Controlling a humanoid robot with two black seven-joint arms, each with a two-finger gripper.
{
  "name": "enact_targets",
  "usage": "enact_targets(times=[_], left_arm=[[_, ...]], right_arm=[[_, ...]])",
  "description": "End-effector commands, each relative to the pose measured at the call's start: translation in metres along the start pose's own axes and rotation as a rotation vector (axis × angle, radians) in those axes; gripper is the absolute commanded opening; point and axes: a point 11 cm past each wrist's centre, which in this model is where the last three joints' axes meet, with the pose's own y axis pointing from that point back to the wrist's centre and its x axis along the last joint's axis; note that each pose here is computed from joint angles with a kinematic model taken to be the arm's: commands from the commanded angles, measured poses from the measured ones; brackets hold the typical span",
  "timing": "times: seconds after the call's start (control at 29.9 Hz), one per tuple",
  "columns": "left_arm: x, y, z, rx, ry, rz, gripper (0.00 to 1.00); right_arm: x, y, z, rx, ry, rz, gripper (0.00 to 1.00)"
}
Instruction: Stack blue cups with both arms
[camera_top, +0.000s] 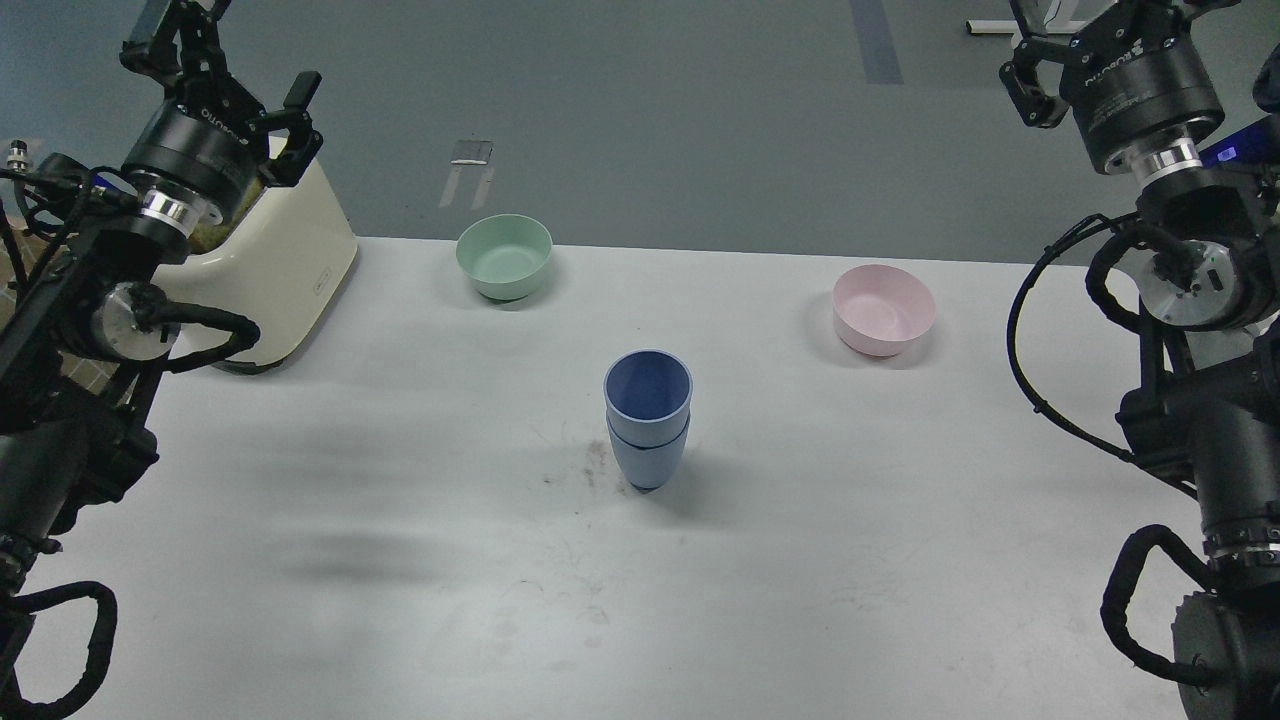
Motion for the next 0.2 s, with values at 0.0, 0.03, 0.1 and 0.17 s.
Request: enact_targets(times=[0.0, 0.03, 0.1, 0.17], left_arm=[[0.0061, 0.0021, -0.0024, 0.007, 0.002, 0.018, 0.97], [0.0063, 0.0020, -0.0017, -0.001, 0.018, 0.022, 0.97], [0.0071, 0.0025, -0.0016, -0.008, 0.043, 0.028, 0.97], [0.0081, 0.0031, -0.0011, -0.018, 0.075, 0.036, 0.97]], right_arm=[[0.0013, 0.0068, 0.0110, -0.016, -0.013, 0.005, 1.00], [0.0019, 0.0093, 0.0132, -0.021, -0.013, 0.004, 1.00], [0.0028, 0.0110, 0.0145, -0.022, -0.014, 0.007, 1.00], [0.0016, 0.0134, 0.0134, -0.016, -0.012, 0.002, 1.00]])
